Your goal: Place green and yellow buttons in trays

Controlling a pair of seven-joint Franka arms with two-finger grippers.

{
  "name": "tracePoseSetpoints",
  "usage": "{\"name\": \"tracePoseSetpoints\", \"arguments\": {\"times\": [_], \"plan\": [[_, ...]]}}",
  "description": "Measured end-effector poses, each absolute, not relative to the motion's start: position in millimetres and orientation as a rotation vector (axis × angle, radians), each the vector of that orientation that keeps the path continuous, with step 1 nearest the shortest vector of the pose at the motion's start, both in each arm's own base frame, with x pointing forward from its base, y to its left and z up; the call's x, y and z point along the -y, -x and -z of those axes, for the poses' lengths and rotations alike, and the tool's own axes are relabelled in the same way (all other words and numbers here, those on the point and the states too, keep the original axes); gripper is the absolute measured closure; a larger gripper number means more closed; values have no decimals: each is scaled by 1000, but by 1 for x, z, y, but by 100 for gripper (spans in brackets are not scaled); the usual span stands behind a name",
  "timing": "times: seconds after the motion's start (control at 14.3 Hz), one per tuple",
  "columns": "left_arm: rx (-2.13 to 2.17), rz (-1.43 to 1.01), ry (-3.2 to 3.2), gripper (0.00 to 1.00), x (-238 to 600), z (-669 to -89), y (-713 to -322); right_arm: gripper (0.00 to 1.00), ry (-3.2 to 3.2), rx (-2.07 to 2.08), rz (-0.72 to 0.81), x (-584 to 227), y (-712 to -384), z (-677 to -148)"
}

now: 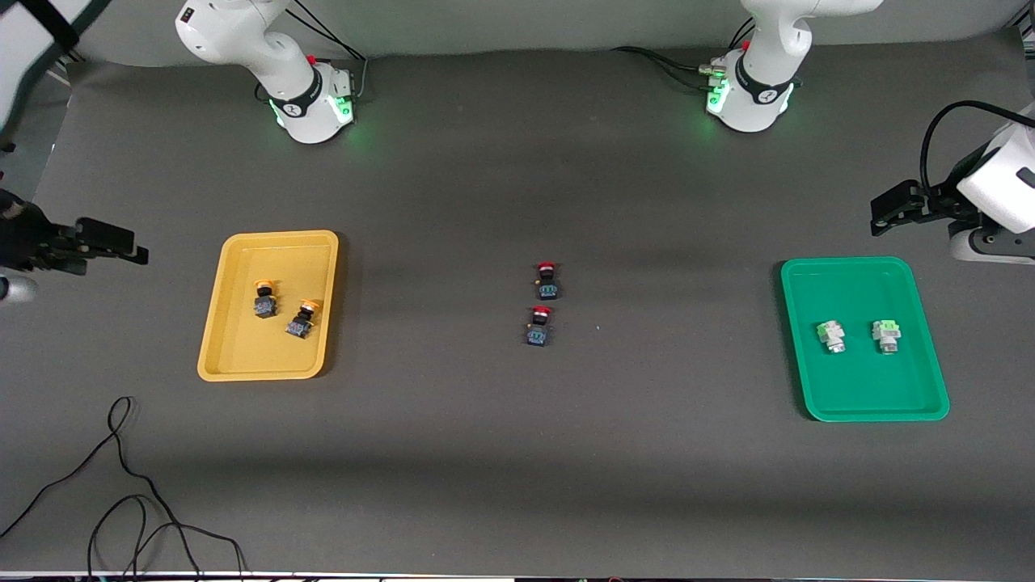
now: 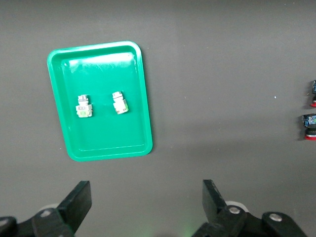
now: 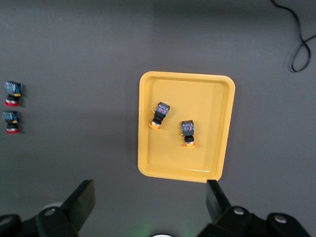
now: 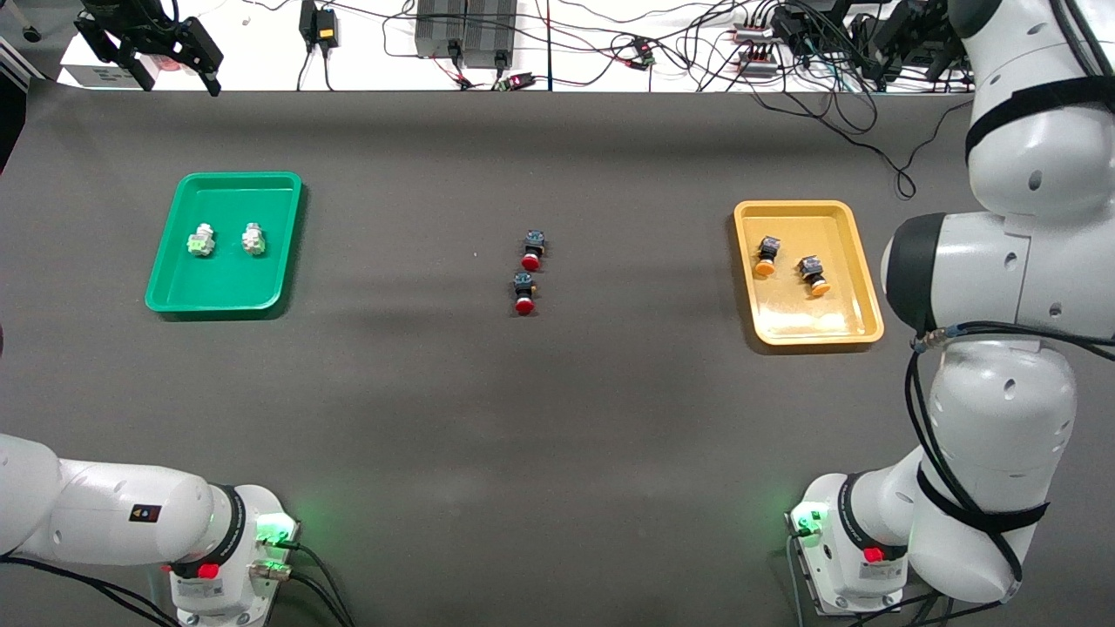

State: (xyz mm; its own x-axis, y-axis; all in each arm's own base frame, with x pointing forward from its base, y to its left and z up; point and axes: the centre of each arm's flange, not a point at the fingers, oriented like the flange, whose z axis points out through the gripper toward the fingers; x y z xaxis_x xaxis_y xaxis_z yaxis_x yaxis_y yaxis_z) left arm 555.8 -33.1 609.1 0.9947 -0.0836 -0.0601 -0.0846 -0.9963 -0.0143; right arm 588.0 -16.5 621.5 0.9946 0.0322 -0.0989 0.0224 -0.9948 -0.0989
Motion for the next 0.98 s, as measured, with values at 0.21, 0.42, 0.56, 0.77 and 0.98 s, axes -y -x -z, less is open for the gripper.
{"name": "tracePoseSetpoints", "arguments": {"times": [0.21,0.42,0.56,0.77,0.98], "plan": [[-132,-97,3120,0,33,-608,-556,0,3054,-47,-146,6,-589,-631],[-132,-100,3120,0,33,-607,-556,0,3055,-57,-153,6,-589,-629],[-132,-104,3120,0,33,-607,-555,0,3055,-54,-155,5,-589,-629],[-132,-108,3120,0,33,-606,-555,0,3055,-47,-160,2,-590,-627],[-134,-109,3120,0,34,-606,-555,0,3049,-55,-187,9,-594,-619]]}}
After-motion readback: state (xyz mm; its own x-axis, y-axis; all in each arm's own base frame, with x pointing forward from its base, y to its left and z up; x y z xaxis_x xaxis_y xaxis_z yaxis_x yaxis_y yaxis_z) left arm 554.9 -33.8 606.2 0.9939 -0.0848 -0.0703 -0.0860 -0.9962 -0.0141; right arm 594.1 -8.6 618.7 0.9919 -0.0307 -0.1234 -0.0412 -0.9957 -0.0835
